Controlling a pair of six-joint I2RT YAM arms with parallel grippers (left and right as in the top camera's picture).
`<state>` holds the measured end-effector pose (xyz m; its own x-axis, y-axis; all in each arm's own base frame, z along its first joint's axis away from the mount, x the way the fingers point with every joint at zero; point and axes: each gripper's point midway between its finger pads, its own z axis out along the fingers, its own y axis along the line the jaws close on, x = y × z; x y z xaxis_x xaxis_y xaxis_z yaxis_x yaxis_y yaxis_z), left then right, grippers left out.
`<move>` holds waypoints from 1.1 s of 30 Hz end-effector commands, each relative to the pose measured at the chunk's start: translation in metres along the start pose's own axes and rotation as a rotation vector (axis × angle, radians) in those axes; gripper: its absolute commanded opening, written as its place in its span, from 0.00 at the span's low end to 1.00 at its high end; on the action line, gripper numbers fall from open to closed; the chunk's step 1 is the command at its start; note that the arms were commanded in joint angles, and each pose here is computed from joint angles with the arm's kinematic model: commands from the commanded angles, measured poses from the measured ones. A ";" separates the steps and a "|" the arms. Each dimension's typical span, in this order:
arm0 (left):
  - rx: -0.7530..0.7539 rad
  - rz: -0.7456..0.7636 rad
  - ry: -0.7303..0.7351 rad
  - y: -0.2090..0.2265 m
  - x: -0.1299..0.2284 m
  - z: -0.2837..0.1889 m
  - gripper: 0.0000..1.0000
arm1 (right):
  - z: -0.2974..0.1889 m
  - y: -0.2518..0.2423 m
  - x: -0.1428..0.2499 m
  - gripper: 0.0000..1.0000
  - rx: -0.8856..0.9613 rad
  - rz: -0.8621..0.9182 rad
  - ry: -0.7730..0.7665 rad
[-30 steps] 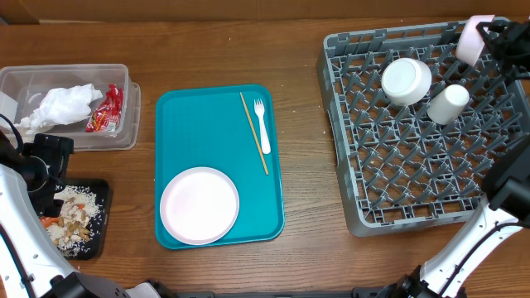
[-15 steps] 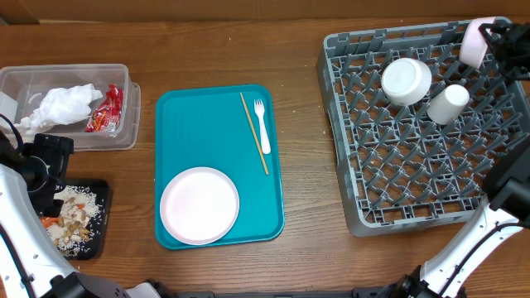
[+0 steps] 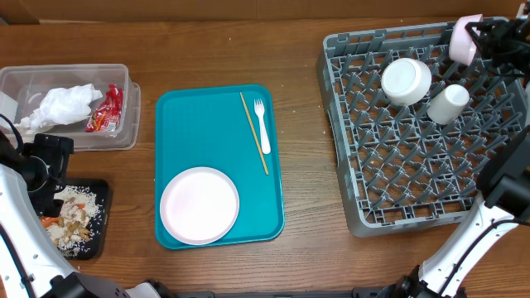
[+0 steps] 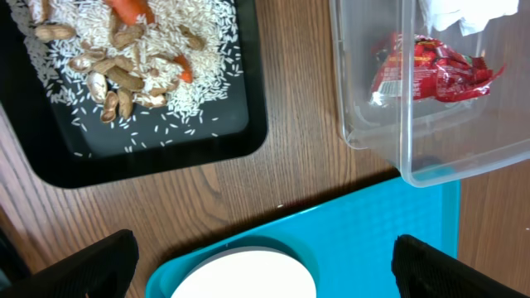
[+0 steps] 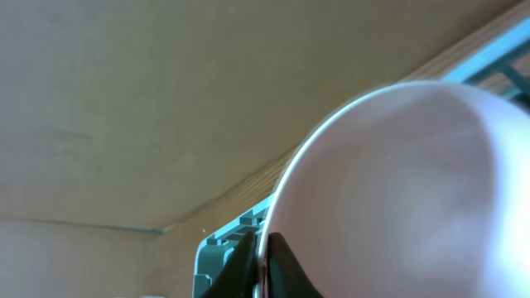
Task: Sort waste into correct bins and load items into the dishwasher
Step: 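Carry the pink bowl to the rack's back right corner and lower it, then release the pink bowl and reach the right gripper to the chopsticks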
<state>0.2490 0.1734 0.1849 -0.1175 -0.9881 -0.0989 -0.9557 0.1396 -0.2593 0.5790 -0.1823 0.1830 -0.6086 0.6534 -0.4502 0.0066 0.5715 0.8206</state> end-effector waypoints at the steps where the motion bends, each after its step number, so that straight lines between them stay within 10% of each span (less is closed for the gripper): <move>1: -0.002 0.011 -0.008 -0.001 -0.002 -0.001 1.00 | -0.012 -0.033 -0.004 0.12 0.098 0.069 -0.027; 9: -0.001 0.011 -0.008 -0.001 -0.002 -0.001 1.00 | -0.031 -0.025 -0.019 0.17 0.126 0.078 -0.054; 23: -0.002 0.011 -0.008 -0.001 -0.002 -0.001 1.00 | -0.124 -0.047 -0.022 0.21 0.749 0.229 -0.130; 33: -0.002 0.011 -0.008 -0.001 -0.002 -0.001 1.00 | -0.103 0.133 -0.016 0.34 0.459 -0.031 -0.107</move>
<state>0.2491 0.1734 0.1849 -0.1172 -0.9882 -0.0988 -0.9555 0.1393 -0.2598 0.4977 -0.2441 0.2584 -0.4618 0.7910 -0.4012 0.5932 0.6118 0.5233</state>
